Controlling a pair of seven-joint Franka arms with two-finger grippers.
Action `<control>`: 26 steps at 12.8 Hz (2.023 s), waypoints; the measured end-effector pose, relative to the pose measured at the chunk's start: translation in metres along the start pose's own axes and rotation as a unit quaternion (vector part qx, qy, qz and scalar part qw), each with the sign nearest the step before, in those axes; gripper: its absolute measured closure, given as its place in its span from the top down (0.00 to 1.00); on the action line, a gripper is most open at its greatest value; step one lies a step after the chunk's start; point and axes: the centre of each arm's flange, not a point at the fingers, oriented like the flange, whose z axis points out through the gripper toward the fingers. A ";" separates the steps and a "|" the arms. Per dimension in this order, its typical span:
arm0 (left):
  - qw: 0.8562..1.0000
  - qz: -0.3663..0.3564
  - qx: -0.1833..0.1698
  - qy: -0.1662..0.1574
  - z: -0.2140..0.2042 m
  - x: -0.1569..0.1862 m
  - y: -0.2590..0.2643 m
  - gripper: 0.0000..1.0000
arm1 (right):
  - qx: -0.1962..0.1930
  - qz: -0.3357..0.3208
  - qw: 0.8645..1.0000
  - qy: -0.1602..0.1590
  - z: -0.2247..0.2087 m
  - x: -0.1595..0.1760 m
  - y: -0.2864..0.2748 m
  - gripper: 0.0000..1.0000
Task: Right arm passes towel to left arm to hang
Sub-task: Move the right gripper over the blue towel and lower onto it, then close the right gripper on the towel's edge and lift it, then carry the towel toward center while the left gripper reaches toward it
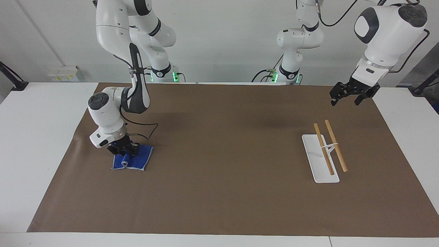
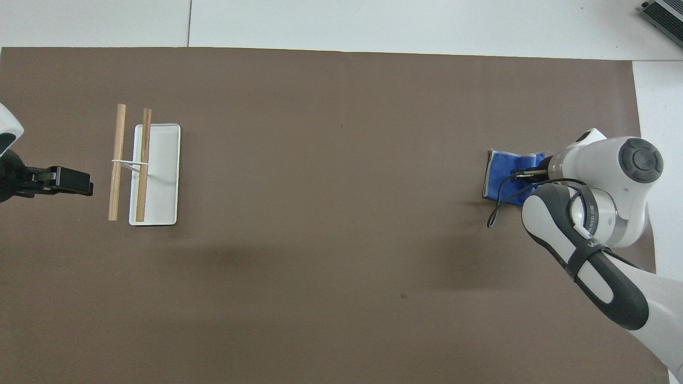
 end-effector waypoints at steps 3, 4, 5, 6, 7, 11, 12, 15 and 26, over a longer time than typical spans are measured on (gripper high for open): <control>1.000 -0.006 0.000 0.000 0.000 0.000 -0.007 1.00 | 0.000 -0.002 1.000 0.003 -0.004 0.001 -0.002 0.12; 1.000 -0.009 0.000 0.000 0.000 0.000 -0.010 1.00 | 0.000 -0.004 1.000 0.009 -0.010 0.003 -0.004 0.12; 1.000 -0.011 -0.001 0.000 0.000 0.000 -0.012 1.00 | 0.000 -0.008 1.000 0.015 -0.018 0.005 -0.009 0.12; 1.000 -0.012 -0.001 0.000 0.000 0.000 -0.013 1.00 | 0.000 -0.016 1.000 0.020 -0.029 0.007 -0.019 0.12; 1.000 -0.012 -0.001 0.000 0.000 0.000 -0.013 1.00 | 0.002 -0.020 0.999 0.025 -0.041 0.008 -0.031 0.12; 1.000 -0.013 0.000 0.000 0.000 0.000 -0.014 1.00 | 0.020 0.012 0.999 0.038 -0.099 0.014 -0.100 0.12; 1.000 -0.012 0.000 0.002 -0.002 -0.001 -0.013 1.00 | 0.035 0.027 0.998 0.041 -0.114 0.017 -0.120 0.12; 1.000 -0.009 0.000 0.009 -0.009 -0.002 -0.010 1.00 | 0.082 0.080 0.992 0.045 -0.145 0.024 -0.161 0.12; 1.000 -0.012 -0.001 0.009 -0.010 -0.003 -0.013 1.00 | 0.264 0.271 0.925 0.022 -0.227 0.031 -0.263 0.12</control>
